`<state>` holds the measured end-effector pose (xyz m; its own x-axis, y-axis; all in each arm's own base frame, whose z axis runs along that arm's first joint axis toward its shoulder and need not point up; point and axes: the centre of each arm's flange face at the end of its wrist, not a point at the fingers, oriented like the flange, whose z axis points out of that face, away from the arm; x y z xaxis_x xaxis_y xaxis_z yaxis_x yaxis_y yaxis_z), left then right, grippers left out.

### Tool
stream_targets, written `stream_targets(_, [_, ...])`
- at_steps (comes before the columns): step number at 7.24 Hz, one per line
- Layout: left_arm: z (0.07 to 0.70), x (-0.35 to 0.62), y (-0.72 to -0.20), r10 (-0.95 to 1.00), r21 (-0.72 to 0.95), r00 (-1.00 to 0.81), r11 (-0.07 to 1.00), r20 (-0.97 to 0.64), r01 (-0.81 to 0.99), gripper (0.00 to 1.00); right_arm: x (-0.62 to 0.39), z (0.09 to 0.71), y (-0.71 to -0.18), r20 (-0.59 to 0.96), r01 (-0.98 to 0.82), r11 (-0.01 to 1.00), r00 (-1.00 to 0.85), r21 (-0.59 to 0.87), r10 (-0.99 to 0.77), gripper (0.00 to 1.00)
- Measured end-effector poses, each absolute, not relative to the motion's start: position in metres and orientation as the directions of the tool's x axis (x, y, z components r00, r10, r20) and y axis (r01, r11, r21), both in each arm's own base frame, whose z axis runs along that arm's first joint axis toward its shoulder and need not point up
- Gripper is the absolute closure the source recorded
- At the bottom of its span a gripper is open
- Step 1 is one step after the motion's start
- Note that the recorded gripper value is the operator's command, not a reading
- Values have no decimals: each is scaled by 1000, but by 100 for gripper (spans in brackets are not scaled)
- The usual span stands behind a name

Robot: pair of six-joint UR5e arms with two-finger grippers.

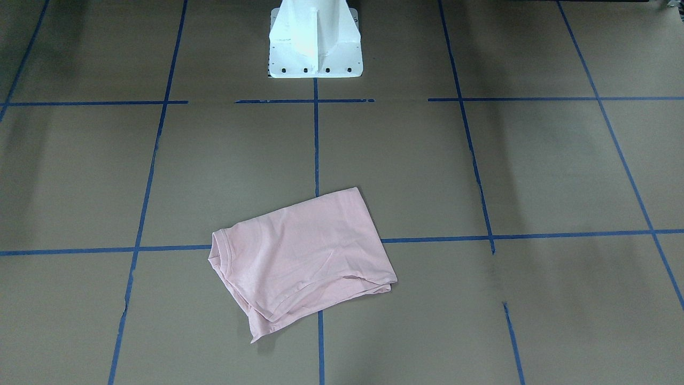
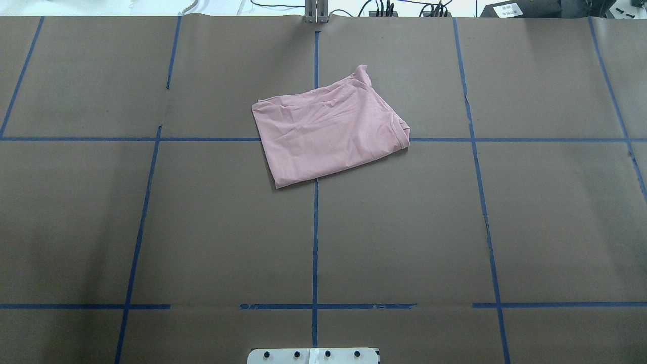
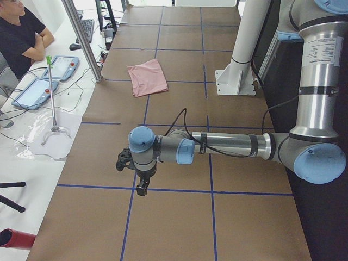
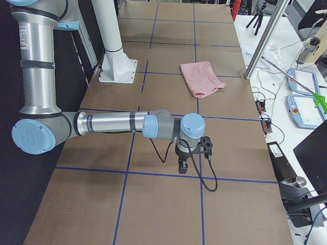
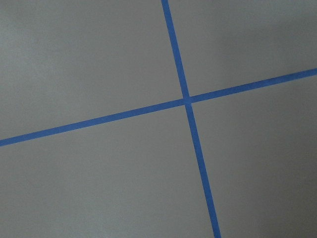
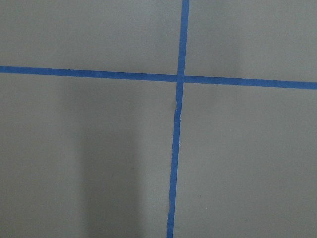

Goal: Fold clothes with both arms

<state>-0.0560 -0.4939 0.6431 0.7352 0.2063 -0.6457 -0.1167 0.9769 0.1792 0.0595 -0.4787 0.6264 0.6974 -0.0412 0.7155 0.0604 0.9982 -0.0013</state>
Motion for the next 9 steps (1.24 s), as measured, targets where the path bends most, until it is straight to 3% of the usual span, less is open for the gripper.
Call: stream_targets(9, [636, -52, -497, 81, 101, 718, 995, -692, -16, 0, 86, 629, -472, 715, -18, 999, 698, -30, 34, 0])
